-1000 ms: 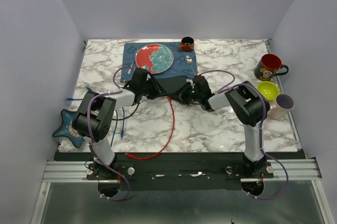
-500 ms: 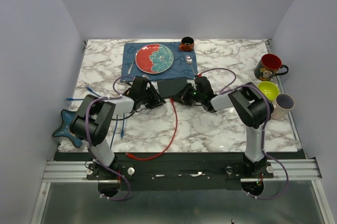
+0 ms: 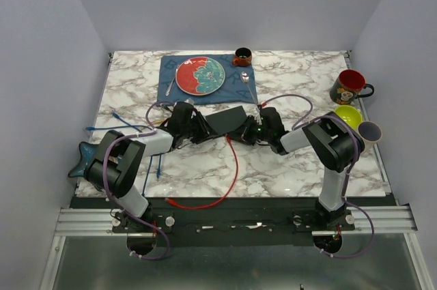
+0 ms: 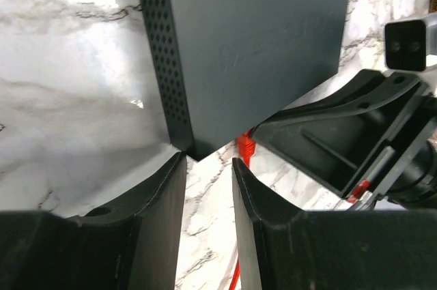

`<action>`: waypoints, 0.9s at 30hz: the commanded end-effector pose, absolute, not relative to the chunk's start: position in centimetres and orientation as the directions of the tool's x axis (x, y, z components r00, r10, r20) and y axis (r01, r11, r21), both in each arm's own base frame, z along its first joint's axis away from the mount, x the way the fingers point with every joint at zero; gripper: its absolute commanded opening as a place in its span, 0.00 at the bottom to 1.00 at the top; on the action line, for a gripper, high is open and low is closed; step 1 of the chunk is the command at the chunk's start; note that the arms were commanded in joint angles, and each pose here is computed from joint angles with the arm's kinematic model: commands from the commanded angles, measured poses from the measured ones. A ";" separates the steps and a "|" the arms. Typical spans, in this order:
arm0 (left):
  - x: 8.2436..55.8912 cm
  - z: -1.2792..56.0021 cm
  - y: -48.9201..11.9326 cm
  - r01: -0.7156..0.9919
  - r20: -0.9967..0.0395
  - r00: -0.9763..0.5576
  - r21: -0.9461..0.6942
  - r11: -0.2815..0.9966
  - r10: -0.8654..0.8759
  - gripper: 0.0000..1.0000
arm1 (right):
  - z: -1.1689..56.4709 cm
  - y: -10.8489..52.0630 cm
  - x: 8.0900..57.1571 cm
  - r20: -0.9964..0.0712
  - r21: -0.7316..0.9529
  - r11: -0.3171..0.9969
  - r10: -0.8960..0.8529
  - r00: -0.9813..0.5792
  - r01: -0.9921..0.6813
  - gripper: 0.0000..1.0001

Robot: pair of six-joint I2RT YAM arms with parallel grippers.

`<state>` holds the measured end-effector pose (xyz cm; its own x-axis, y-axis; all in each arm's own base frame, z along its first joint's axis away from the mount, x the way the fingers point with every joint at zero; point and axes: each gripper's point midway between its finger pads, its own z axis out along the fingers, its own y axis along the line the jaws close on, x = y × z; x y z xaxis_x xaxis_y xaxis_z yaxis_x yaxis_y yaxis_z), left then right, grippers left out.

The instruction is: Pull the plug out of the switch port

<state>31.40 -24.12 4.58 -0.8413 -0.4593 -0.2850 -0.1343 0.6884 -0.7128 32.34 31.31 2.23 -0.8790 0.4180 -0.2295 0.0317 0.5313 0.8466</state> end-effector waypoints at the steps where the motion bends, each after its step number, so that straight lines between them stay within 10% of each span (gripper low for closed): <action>1: 32.9 7.3 -24.7 -0.084 -0.340 -0.809 -0.741 0.666 -0.480 0.42 | -1.3 29.2 28.7 -0.188 0.781 0.619 0.360 -0.914 0.083 0.01; 10: 34.1 5.9 -26.1 -0.098 -0.307 -0.834 -0.735 0.671 -0.458 0.42 | -1.8 28.6 27.7 -0.164 0.774 0.623 0.368 -0.915 0.112 0.02; 17: 33.7 4.5 -26.4 -0.116 -0.284 -0.846 -0.728 0.676 -0.451 0.42 | -1.1 28.9 28.1 -0.113 0.795 0.581 0.425 -0.898 0.175 0.40; 27: 33.4 4.2 -26.6 -0.114 -0.280 -0.851 -0.727 0.677 -0.444 0.42 | 0.0 29.9 29.5 -0.085 0.827 0.526 0.466 -0.881 0.199 0.32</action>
